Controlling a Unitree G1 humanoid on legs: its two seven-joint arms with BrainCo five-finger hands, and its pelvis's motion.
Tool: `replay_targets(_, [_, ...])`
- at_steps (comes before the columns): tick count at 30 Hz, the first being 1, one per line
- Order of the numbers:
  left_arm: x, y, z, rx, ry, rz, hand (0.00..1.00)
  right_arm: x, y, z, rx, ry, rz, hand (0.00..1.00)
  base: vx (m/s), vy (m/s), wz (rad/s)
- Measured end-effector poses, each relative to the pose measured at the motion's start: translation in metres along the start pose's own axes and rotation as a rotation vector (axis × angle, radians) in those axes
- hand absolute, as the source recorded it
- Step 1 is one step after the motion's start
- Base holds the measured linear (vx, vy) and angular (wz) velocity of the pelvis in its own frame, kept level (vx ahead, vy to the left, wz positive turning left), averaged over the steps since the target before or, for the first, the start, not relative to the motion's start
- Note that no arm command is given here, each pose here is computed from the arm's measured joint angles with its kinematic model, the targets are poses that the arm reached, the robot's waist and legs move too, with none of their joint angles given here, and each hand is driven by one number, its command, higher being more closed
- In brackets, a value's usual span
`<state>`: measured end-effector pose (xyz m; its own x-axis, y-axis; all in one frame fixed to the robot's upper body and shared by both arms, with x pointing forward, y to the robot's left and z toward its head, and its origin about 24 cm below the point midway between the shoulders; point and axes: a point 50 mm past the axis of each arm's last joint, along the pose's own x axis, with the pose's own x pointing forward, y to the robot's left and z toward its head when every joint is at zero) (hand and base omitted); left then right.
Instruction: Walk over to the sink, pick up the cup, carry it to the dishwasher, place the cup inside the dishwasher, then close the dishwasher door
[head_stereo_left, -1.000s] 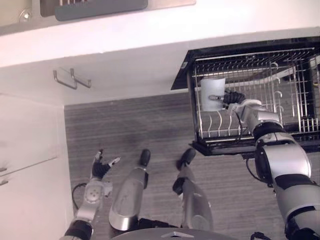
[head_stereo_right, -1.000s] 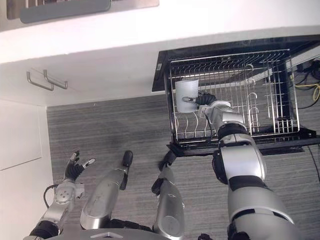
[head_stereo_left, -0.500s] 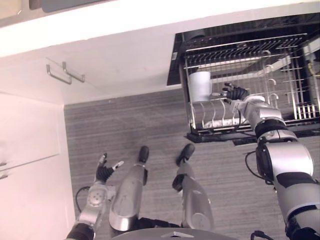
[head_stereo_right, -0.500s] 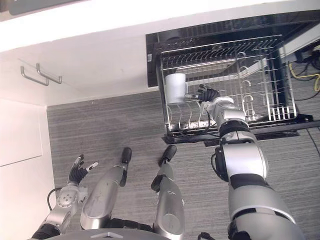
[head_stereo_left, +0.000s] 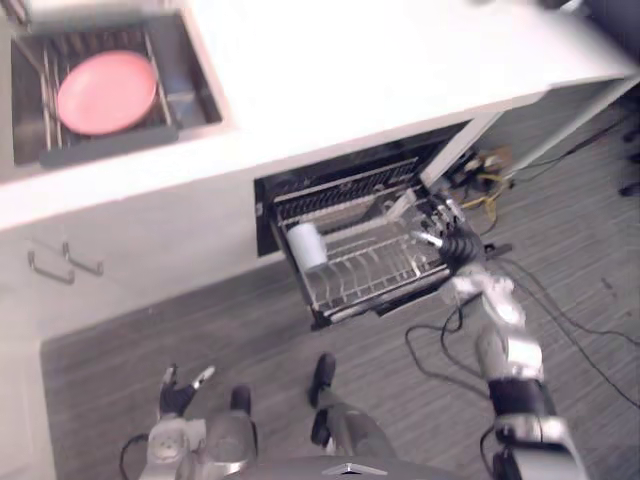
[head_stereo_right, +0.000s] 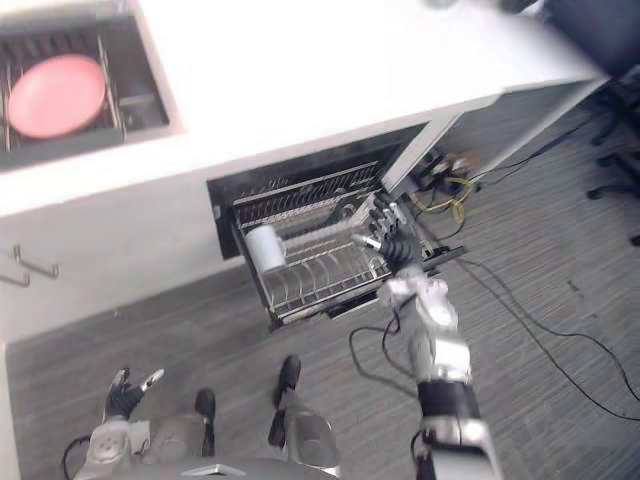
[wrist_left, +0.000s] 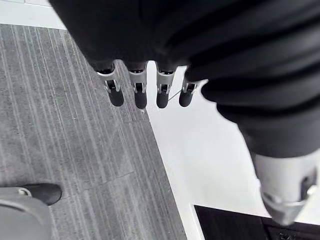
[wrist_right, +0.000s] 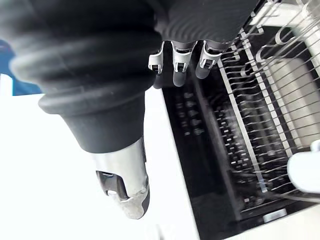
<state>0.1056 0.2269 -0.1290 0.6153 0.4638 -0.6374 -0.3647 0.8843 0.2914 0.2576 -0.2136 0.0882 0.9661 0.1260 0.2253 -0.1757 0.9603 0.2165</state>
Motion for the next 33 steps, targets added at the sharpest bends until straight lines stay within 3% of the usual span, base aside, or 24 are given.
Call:
replay_targets(5, [-0.012,0.012,-0.035,-0.027,0.134,0.063,0.0,-0.031,0.023,-0.001,0.08,-0.085,0.038,0.0,0.05,0.003,-0.19])
replay_targets(8, [-0.022,0.001,-0.051,-0.035,0.189,0.027,0.0,-0.037,0.021,-0.001,0.123,-0.114,0.023,0.0,0.03,0.001,-0.17])
replay_targets(16, [-0.021,0.003,-0.049,-0.041,0.18,0.035,0.0,-0.041,0.02,-0.003,0.12,-0.112,0.011,0.0,0.0,0.0,-0.03])
replay_targets(23, [-0.019,0.004,-0.042,-0.128,0.139,0.087,0.0,-0.051,0.017,0.033,0.044,-0.288,-0.079,0.0,-0.05,-0.006,0.31])
replay_targets(29, [-0.024,0.006,-0.048,-0.149,0.145,0.112,0.0,-0.059,-0.017,0.059,-0.099,-0.363,-0.243,0.0,-0.02,0.022,1.06])
replay_targets(33, [-0.033,0.0,-0.058,-0.176,0.183,0.117,0.0,-0.051,-0.031,0.066,-0.132,-0.376,-0.251,0.0,0.05,0.149,0.75])
